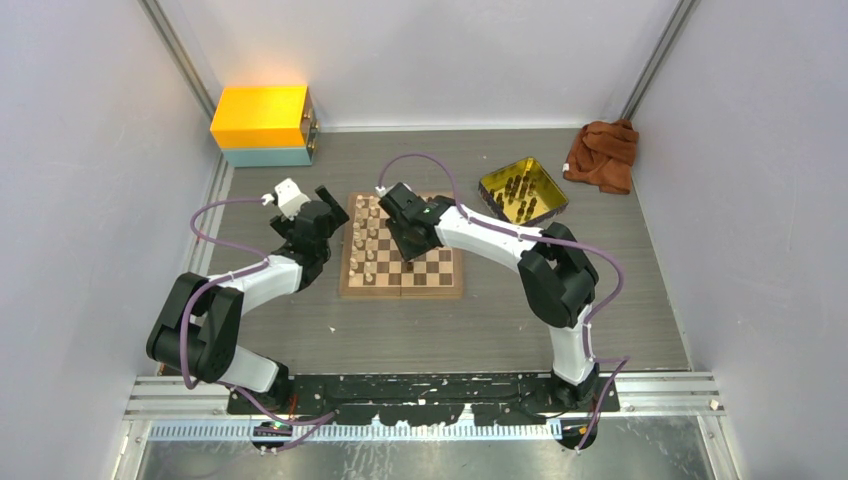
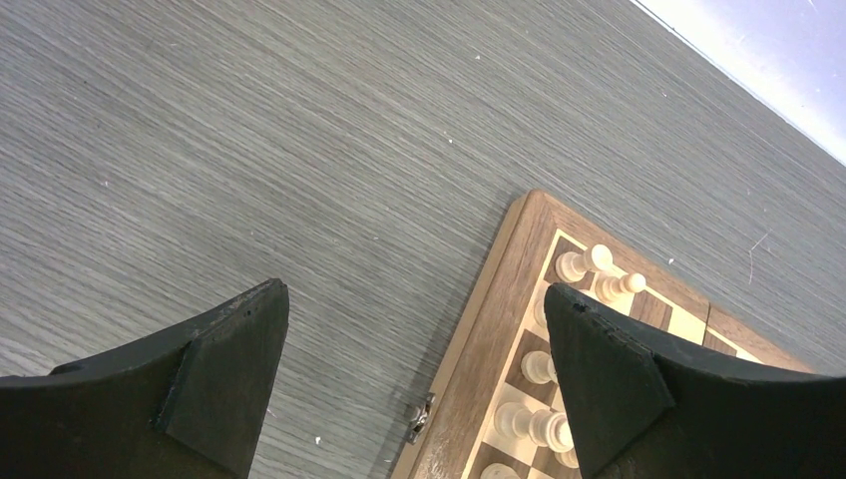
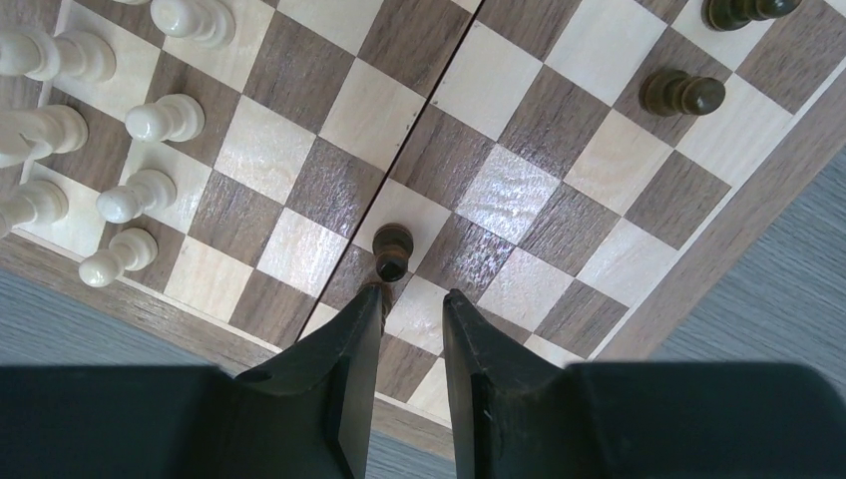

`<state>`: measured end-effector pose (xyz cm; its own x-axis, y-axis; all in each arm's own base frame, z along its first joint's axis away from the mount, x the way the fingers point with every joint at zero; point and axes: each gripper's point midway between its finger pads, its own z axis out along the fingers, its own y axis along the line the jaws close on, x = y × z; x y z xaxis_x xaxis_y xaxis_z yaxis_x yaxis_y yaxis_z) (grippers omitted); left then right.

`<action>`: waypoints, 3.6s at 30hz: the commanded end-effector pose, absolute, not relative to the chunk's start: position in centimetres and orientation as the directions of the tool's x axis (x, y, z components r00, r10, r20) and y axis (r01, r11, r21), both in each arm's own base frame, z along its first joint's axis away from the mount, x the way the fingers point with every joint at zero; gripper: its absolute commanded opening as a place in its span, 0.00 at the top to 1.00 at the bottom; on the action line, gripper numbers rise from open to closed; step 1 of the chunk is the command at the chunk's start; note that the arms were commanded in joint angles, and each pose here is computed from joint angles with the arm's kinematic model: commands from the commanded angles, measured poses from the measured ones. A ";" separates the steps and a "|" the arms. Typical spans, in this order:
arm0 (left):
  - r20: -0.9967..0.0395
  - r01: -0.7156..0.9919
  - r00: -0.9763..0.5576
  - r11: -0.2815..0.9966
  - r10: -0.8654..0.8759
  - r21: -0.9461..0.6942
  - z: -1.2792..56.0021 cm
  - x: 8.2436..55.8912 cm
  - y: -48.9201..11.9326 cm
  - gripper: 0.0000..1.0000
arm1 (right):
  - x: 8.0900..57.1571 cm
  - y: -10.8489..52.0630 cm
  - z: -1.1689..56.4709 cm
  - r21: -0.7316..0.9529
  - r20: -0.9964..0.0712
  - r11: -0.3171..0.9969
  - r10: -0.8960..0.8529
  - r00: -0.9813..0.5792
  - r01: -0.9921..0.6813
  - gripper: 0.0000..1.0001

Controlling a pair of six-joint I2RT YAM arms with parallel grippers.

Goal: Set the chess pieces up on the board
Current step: Pick up the chess piece from the chessboard, then place the chess piece on the chessboard.

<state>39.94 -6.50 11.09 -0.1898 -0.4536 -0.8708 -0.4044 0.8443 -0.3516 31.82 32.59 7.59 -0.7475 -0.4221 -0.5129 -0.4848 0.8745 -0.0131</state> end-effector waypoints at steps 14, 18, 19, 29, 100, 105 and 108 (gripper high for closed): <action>-0.879 -0.408 -0.143 0.836 -0.455 -0.366 12.1 40.0 -6.2 0.01 | 32.3 34.6 10.1 0.049 -0.584 0.862 -0.386 -0.715 -0.505 0.64; -0.879 -0.408 -0.143 0.836 -0.455 -0.366 12.1 40.0 -6.2 0.01 | 32.3 34.8 9.8 0.051 -0.581 0.860 -0.388 -0.716 -0.508 0.64; -0.880 -0.409 -0.142 0.836 -0.454 -0.365 12.1 39.9 -6.1 0.01 | 32.4 34.8 9.8 0.051 -0.581 0.860 -0.388 -0.715 -0.508 0.64; -0.880 -0.410 -0.141 0.836 -0.453 -0.365 12.1 40.0 -6.1 0.01 | 32.6 35.4 9.2 0.058 -0.576 0.854 -0.394 -0.717 -0.516 0.64; -0.884 -0.417 -0.142 0.837 -0.445 -0.354 11.7 40.0 -6.0 0.01 | 39.6 28.7 8.7 0.037 -0.565 0.948 -0.242 -0.789 -0.317 0.94; -0.885 -0.418 -0.143 0.837 -0.444 -0.352 11.7 40.0 -6.0 0.01 | 39.6 28.7 8.3 0.038 -0.561 0.948 -0.241 -0.792 -0.316 0.94; -0.885 -0.418 -0.145 0.838 -0.443 -0.351 11.6 40.0 -6.0 0.01 | 39.6 28.8 8.1 0.042 -0.558 0.948 -0.240 -0.794 -0.316 0.94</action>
